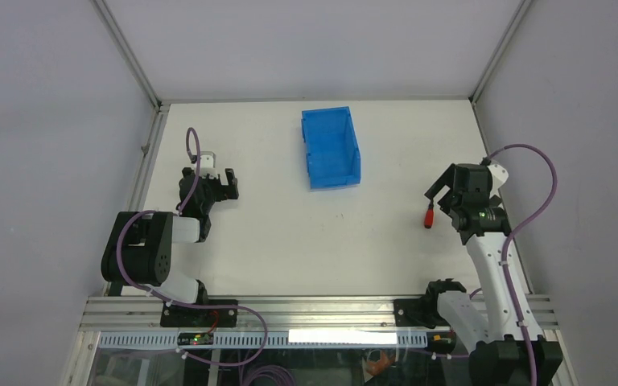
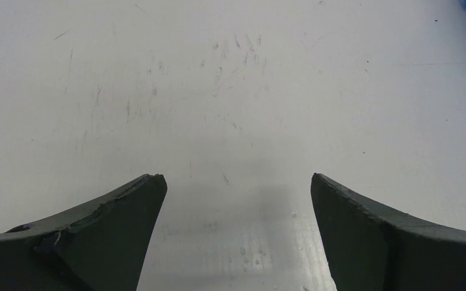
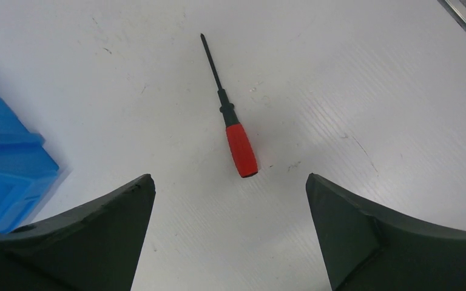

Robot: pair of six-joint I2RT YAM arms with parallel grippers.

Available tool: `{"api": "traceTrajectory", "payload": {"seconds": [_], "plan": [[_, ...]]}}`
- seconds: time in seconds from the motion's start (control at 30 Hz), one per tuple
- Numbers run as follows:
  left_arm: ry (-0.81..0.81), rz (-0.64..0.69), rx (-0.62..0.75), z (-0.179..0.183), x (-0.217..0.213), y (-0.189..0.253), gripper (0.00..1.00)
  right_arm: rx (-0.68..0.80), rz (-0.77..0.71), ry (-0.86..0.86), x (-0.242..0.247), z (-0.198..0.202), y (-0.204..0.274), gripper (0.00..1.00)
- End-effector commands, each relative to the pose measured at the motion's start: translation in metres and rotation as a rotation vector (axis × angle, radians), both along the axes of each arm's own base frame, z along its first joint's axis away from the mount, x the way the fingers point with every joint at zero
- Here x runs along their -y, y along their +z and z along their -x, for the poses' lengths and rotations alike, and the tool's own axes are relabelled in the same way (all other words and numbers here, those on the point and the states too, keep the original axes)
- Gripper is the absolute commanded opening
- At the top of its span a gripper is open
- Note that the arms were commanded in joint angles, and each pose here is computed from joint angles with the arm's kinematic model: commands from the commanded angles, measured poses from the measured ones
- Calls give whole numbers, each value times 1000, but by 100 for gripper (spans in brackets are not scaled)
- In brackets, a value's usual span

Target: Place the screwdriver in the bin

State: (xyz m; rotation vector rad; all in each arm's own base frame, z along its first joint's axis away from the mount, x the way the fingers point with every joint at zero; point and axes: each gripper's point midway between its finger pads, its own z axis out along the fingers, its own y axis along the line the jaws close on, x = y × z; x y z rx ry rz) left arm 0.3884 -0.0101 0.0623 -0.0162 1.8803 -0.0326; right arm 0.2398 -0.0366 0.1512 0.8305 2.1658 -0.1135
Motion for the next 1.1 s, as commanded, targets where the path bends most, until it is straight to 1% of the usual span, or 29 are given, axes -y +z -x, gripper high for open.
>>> {"api": "traceTrajectory", "payload": {"seconds": [0.0, 0.13, 0.33, 0.43, 0.6, 0.7, 0.73, 0.77, 0.83, 0.9, 0.97, 1.07], "plan": [[-11, 21, 55, -5, 6, 17, 99, 14, -4, 53, -5, -10, 25, 100], [-11, 22, 55, -5, 6, 17, 99, -130, 14, 41, -1, -14, 12, 100], [-12, 21, 53, -5, 6, 16, 99, -399, 60, 30, 8, -24, -32, 100], [-11, 21, 55, -5, 6, 17, 99, -520, 56, 54, 6, -31, -59, 99], [-11, 21, 55, -5, 6, 16, 99, -635, 60, 59, 7, -40, -98, 100], [-12, 21, 54, -5, 6, 16, 99, -678, 35, 81, 2, -44, -122, 99], [-11, 21, 55, -5, 6, 17, 99, -686, 18, 92, -1, -45, -129, 98], [-11, 21, 55, -5, 6, 16, 99, -691, -9, 111, -6, -47, -136, 93], [-10, 21, 53, -5, 5, 16, 99, -698, -31, 117, -10, -49, -143, 77], [-11, 21, 54, -5, 6, 16, 99, -701, -33, 103, -10, -48, -144, 37], [-12, 21, 53, -5, 6, 16, 99, -691, -24, 84, -7, -48, -139, 0], [-11, 21, 54, -5, 6, 16, 99, -648, -17, 76, -6, -48, -123, 0]]}}
